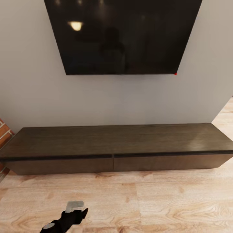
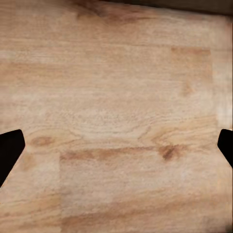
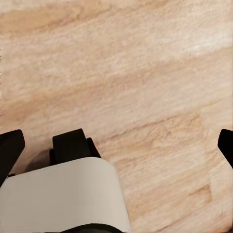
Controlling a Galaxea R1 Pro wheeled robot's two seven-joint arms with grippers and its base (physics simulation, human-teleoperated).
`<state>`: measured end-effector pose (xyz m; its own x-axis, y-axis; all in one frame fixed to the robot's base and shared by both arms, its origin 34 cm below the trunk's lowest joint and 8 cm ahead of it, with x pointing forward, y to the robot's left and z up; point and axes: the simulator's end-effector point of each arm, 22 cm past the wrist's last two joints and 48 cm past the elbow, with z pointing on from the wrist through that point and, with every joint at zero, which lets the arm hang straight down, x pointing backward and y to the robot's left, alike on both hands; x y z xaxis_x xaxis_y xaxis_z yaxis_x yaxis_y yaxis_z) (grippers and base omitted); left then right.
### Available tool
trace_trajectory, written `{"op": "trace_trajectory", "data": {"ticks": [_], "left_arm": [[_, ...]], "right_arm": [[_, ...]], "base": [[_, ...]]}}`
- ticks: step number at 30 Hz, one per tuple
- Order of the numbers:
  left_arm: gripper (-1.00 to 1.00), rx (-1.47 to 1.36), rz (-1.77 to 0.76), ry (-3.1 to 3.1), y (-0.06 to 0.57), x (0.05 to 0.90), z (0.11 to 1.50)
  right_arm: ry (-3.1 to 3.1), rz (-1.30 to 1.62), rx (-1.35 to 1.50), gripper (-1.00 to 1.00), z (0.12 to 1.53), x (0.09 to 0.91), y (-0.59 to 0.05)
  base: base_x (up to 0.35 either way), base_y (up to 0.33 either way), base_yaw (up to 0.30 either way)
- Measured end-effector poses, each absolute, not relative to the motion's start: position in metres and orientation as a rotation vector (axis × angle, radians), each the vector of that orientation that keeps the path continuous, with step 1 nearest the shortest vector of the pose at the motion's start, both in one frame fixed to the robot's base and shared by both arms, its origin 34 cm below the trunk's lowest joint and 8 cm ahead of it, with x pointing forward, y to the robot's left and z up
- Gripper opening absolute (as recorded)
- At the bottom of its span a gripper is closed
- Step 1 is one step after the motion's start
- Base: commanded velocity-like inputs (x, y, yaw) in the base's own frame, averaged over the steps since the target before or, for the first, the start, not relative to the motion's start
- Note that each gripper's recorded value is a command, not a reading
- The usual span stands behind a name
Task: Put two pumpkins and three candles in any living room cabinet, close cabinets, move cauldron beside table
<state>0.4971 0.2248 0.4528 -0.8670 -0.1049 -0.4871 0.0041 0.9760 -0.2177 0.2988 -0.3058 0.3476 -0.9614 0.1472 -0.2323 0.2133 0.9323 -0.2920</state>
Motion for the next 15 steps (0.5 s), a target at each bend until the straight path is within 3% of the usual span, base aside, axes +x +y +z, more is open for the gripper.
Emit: {"op": "trace_trajectory", "data": {"ticks": [6,15], "left_arm": [[1.00,-0.217,-0.364,2.481,0.250,0.585,0.545],[1.00,-0.223,-0.516,2.450,0.246,0.618,0.598]], "right_arm": [[2.825,-0.434,0.284,1.00,0.342,0.326,-0.301],[2.729,-0.313,0.311,1.00,0.336,0.374,-0.284]], "base": [[0.000,0.000,0.000],[0.000,0.000,0.000]]}}
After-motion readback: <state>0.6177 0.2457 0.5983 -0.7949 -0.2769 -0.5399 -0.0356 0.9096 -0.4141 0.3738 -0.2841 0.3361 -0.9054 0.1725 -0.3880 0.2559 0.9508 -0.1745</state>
